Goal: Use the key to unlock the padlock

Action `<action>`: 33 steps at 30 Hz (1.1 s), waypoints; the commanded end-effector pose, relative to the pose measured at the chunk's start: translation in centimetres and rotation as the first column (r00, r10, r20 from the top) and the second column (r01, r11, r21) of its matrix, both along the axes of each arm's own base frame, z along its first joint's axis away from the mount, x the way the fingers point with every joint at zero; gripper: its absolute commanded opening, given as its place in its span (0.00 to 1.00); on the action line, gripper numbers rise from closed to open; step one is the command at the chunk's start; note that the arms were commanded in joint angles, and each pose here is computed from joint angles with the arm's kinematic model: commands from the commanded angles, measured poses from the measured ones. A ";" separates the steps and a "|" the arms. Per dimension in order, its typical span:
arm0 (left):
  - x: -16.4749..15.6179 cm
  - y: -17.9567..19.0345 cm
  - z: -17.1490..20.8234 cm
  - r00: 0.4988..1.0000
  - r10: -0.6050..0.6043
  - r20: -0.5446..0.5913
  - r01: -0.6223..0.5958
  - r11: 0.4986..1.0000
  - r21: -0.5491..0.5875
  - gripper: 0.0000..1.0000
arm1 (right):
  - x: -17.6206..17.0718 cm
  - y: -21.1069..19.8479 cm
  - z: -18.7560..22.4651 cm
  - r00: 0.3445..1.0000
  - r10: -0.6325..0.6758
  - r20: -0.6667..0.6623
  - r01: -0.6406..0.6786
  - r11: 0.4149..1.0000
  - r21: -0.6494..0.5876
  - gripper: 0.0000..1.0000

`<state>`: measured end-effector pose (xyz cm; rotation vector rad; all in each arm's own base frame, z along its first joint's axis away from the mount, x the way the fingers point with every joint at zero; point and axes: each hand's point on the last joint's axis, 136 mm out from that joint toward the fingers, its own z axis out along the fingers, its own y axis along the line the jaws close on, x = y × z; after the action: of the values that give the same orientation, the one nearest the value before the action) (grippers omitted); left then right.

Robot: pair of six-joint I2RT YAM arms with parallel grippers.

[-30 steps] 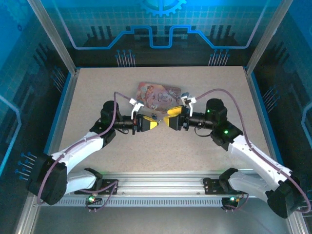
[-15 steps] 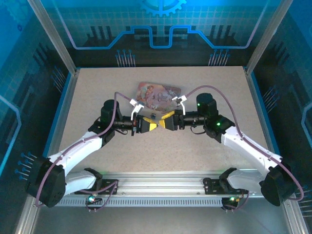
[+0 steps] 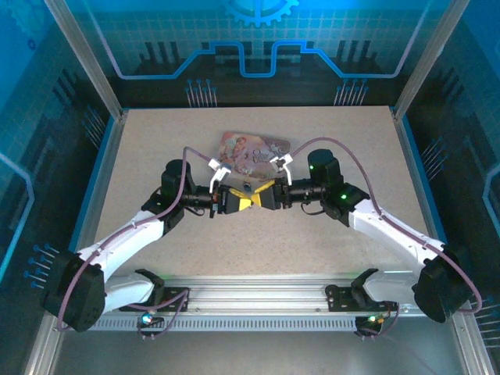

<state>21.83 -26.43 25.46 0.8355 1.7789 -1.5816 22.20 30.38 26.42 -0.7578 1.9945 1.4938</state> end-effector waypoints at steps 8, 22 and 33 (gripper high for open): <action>0.3 -0.1 1.5 0.999 0.013 0.035 -0.012 1.000 -0.024 0.00 | -0.5 0.8 1.8 0.997 0.036 0.069 -0.040 0.998 0.052 0.00; 1.3 0.4 1.1 0.995 0.104 0.002 -0.103 0.991 -0.089 0.47 | 0.2 1.0 0.9 0.997 -0.007 0.079 0.003 0.999 0.044 0.00; 1.4 -0.2 0.5 0.997 0.073 -0.028 -0.076 0.991 -0.107 0.34 | 0.6 0.9 1.3 0.994 -0.048 0.098 0.043 0.998 0.053 0.00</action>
<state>23.71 -26.40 25.82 0.6656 1.7308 -1.6086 23.08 31.09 26.86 -0.7395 1.9265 1.4428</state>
